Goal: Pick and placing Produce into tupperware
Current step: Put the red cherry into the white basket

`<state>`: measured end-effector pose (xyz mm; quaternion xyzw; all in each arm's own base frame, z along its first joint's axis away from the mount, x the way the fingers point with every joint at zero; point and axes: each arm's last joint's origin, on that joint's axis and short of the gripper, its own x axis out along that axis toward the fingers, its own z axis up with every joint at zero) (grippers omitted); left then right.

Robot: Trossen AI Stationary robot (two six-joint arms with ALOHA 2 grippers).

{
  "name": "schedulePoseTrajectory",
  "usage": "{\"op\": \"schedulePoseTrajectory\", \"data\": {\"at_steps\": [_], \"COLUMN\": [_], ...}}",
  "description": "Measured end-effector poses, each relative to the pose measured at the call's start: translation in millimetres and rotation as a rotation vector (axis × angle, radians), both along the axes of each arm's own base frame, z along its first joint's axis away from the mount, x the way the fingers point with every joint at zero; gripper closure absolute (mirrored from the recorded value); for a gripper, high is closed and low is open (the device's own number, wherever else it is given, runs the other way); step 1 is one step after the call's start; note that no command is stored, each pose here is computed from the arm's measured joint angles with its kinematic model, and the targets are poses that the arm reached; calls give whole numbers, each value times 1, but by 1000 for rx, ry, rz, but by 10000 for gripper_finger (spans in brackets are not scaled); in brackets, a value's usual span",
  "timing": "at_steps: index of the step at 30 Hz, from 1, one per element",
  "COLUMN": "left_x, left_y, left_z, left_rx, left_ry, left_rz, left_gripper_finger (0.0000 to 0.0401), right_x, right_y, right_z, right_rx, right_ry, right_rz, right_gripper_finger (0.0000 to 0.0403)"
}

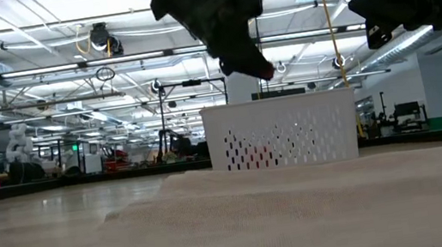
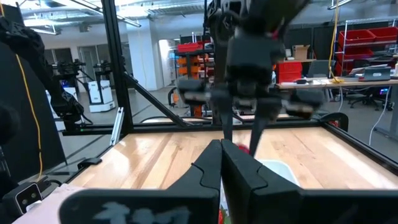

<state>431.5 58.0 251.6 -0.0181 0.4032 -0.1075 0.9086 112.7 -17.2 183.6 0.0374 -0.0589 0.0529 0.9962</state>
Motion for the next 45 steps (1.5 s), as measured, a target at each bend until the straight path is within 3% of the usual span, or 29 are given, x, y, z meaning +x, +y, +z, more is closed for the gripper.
{"op": "schedulePoseTrajectory", "data": {"at_steps": [26,30,38,45], "left_x": [4,3,7,19], "left_y": [2,4,6,15], "left_z": [-13,-4,12,-12], "left_rx": [7,22,54,72], "left_ry": [88,127,74,69], "left_rz": [35,66,48,10], "left_gripper_finger": [313,313,313,313], "right_x": [0,0,0,0], "right_y": [0,0,0,0], "right_z": [1,1,2,1], "right_rx": [-4,-4,-4,-3], "right_ry": [-9,-9,-16,-14], "right_rz": [0,0,0,0], "right_gripper_finger": [403,403,403,403]}}
